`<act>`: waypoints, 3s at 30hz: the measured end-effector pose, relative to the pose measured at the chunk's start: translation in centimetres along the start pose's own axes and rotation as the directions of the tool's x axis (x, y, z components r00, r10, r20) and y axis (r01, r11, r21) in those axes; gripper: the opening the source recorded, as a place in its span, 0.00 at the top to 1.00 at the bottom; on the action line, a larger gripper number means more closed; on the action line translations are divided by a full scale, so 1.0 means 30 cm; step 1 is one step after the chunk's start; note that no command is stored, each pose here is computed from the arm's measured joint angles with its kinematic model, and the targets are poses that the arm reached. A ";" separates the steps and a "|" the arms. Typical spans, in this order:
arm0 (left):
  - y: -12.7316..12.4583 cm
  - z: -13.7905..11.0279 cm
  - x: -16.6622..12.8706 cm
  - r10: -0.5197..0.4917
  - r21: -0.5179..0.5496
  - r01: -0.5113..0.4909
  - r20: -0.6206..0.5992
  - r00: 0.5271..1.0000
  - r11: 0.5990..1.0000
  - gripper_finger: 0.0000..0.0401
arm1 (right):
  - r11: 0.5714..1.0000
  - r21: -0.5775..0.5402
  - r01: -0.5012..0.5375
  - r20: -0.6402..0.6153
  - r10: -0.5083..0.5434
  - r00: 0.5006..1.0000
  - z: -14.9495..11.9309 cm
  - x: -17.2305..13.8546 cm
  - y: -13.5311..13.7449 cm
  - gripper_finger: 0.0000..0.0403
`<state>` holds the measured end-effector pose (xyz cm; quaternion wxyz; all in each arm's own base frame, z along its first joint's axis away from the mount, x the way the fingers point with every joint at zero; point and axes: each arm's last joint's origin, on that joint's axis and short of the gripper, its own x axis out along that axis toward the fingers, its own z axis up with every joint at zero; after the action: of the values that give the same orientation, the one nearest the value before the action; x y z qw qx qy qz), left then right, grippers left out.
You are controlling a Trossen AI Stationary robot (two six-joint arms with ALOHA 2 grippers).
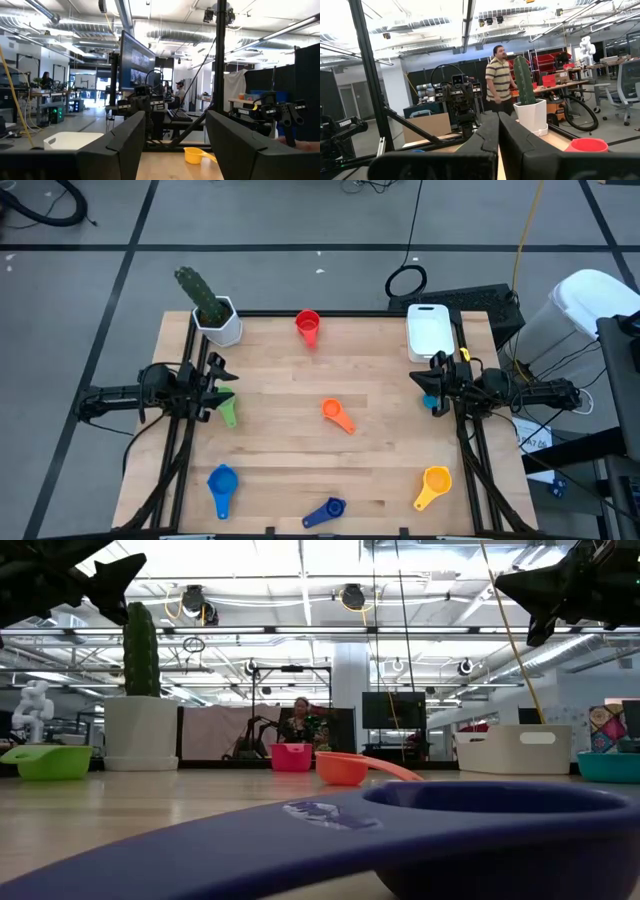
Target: Nest measuring cups in basket
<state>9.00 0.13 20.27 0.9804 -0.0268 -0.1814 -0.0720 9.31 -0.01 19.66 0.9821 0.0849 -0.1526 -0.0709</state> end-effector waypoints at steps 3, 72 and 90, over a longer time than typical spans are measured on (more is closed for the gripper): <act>0.000 0.000 0.000 0.000 0.000 0.000 0.000 1.000 1.000 0.47 | 1.000 0.000 0.000 0.000 0.000 1.000 0.000 0.000 0.000 1.00; 0.100 0.421 0.225 0.412 0.263 -0.317 -0.564 0.716 0.911 0.47 | 0.769 -0.462 0.441 -0.035 -0.513 0.858 0.419 0.338 0.089 0.90; 0.293 0.359 0.492 0.654 0.594 -0.273 -0.700 0.289 0.757 0.47 | 0.835 -0.543 0.089 -0.524 -0.419 0.742 0.356 0.409 0.138 0.71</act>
<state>20.16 7.74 35.39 0.8863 0.1427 0.3602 0.2539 18.02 0.45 33.99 0.9446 -0.1241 0.2170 -0.2126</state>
